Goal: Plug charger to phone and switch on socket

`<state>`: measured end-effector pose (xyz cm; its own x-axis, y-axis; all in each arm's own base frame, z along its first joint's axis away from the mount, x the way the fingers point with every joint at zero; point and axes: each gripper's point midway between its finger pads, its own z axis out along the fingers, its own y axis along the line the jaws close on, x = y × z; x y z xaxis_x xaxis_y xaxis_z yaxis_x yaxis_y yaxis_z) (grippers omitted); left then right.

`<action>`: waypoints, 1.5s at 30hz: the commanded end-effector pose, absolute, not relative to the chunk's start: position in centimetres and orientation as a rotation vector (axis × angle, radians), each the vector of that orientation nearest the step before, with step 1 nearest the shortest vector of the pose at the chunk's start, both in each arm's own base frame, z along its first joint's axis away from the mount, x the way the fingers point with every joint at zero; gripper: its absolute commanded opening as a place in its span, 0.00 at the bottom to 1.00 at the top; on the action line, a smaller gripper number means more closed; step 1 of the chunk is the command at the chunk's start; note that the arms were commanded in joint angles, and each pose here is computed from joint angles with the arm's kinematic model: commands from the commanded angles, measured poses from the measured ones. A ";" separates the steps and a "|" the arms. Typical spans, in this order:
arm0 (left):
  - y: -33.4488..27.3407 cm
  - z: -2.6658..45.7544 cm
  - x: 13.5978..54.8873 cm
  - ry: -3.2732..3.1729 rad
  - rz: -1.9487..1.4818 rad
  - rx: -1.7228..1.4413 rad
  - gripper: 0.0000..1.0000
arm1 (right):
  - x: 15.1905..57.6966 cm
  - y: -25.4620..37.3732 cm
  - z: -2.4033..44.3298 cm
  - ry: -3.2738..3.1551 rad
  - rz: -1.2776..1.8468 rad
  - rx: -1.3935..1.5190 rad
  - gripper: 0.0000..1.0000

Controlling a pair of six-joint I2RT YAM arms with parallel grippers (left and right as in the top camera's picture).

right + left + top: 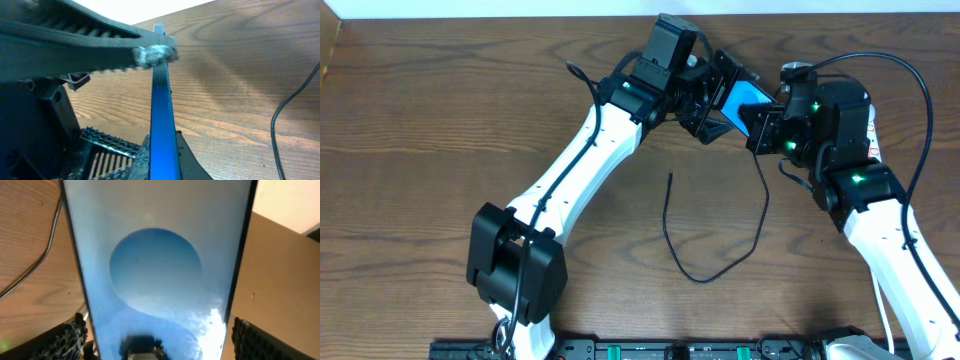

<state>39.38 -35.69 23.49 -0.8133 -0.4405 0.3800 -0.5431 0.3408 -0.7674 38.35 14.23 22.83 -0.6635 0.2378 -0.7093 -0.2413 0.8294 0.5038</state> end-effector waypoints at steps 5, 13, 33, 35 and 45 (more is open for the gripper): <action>-32.9 26.4 40.8 -2.559 1.608 0.849 0.94 | 39.7 11.3 24.5 2.124 0.755 0.145 0.01; -29.0 29.3 42.6 -2.645 1.724 0.836 0.94 | 40.4 11.3 27.0 2.031 1.124 0.571 0.01; -27.6 30.9 45.0 -2.567 1.818 1.048 0.95 | 39.6 16.0 32.7 1.812 1.865 1.163 0.01; -27.7 30.9 45.1 -2.547 1.814 1.090 0.95 | 39.5 16.3 32.9 1.792 1.914 1.235 0.02; -28.3 31.4 45.4 -2.562 1.849 1.112 0.93 | 39.1 17.9 33.0 1.777 1.949 1.304 0.02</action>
<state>45.17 -28.51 31.00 -0.7782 -0.5845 0.2297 -0.3989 0.1777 -0.8996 39.21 17.38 31.36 -0.5869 0.6706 0.4538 0.4177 -0.2293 0.8792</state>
